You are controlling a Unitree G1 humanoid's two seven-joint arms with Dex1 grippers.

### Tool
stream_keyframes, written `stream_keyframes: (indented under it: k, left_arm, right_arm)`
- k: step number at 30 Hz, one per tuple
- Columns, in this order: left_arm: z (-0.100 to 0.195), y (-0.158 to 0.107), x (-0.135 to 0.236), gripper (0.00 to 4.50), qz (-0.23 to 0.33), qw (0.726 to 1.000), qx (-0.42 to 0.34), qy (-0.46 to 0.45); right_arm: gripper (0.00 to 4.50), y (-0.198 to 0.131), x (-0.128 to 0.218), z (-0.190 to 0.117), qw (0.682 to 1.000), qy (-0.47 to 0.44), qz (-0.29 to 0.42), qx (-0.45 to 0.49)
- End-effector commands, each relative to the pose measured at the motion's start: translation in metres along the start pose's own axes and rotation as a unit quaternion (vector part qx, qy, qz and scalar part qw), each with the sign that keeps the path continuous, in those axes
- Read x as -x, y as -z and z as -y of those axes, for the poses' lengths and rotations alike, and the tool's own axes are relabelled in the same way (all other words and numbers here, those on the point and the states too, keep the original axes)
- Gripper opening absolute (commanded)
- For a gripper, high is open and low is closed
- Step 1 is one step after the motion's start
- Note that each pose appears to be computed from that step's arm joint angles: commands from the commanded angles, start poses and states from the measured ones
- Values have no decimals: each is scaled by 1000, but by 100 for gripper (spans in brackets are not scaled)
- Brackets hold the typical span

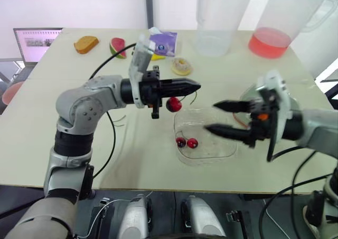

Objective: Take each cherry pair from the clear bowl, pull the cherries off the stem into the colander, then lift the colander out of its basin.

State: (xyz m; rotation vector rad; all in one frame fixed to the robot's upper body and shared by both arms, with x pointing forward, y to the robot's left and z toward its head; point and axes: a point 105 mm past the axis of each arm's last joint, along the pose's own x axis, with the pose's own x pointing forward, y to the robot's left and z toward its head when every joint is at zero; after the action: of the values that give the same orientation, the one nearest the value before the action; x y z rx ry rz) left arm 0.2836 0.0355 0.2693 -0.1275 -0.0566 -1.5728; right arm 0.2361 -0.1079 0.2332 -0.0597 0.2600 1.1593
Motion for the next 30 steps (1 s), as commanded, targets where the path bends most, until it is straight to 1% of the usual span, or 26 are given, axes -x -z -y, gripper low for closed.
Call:
stream_keyframes:
  k: [1,5,16,19,22,23,25,26,27,30]
  left_arm:
    - [3,-4,3,0,6,1000,-21,9]
    - [3,-1,5,0,3,1000,-19,9]
    - [3,4,4,0,2,1000,-15,7]
    - [3,4,4,0,3,1000,-15,7]
    - [2,3,4,0,3,1000,-16,6]
    - [2,3,4,0,3,1000,-16,5]
    - [2,3,4,0,3,1000,-17,4]
    - [2,3,4,0,3,1000,-17,4]
    - [2,3,4,0,3,1000,-17,4]
    - [2,2,3,0,3,1000,-17,3]
  right_arm:
    - [445,-11,-22,7,1000,12,21,-8]
    - [445,-14,-37,15,999,25,33,-30]
    - [445,-17,-58,7,998,2,48,-47]
    - [357,-17,-61,8,997,2,51,-52]
    - [212,-16,-62,8,997,4,50,-54]
    - [151,-16,-61,8,997,5,49,-55]
    - [63,-14,-61,8,997,6,45,-55]
    - [36,-14,-61,8,998,6,43,-55]
    - [29,-13,-61,8,998,5,41,-56]
    - [28,-9,-60,7,998,3,31,-56]
